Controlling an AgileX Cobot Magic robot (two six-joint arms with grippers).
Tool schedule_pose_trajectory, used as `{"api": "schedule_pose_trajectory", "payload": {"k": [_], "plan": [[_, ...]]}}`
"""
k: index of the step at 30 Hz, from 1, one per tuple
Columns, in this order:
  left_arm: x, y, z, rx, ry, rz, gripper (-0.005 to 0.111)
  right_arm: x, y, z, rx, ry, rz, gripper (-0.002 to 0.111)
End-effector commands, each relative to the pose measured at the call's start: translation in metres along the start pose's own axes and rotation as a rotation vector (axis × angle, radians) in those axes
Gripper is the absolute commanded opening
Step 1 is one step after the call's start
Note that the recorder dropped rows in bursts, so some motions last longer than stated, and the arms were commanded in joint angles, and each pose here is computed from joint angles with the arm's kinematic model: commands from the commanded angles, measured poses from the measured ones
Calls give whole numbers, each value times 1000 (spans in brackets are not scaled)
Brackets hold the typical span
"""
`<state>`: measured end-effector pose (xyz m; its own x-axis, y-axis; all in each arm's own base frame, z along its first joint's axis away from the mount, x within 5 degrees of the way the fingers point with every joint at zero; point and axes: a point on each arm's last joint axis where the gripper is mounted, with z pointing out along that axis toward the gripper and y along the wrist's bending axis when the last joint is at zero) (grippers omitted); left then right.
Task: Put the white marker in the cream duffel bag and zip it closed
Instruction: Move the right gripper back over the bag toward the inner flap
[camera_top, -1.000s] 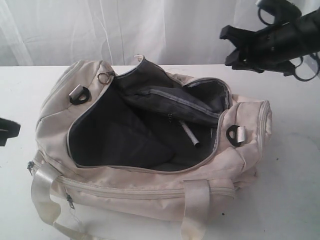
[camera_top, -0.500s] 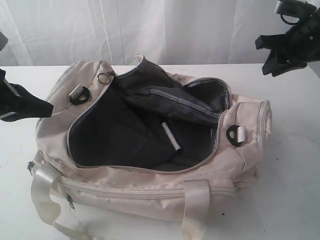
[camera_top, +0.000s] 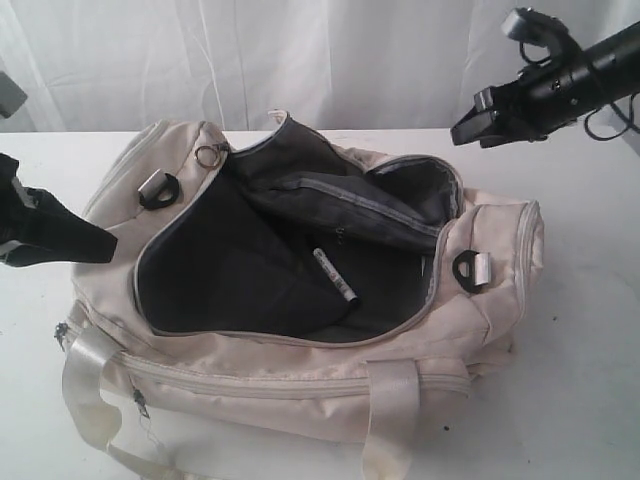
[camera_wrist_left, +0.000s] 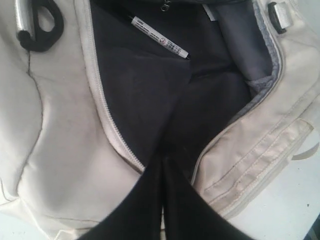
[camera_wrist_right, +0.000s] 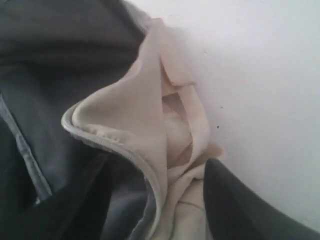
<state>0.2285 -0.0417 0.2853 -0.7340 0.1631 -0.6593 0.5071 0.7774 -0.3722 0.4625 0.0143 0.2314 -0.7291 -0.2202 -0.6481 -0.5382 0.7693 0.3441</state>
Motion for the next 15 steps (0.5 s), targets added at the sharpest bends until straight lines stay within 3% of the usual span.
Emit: {"api": "schedule_pose_trajectory", "payload": {"k": [1, 6, 12, 15], "plan": [[0, -4, 0, 30, 11, -5, 0, 9, -12, 17, -33, 1, -201, 52], [-1, -2, 0, 6, -7, -2, 0, 8, 2, 36, -116, -31, -444, 52], [-3, 0, 0, -13, -21, -2, 0, 4, 23, 53, -147, -38, -564, 52], [-3, 0, 0, -13, -21, -2, 0, -2, 32, 69, -79, -55, -602, 52]]}}
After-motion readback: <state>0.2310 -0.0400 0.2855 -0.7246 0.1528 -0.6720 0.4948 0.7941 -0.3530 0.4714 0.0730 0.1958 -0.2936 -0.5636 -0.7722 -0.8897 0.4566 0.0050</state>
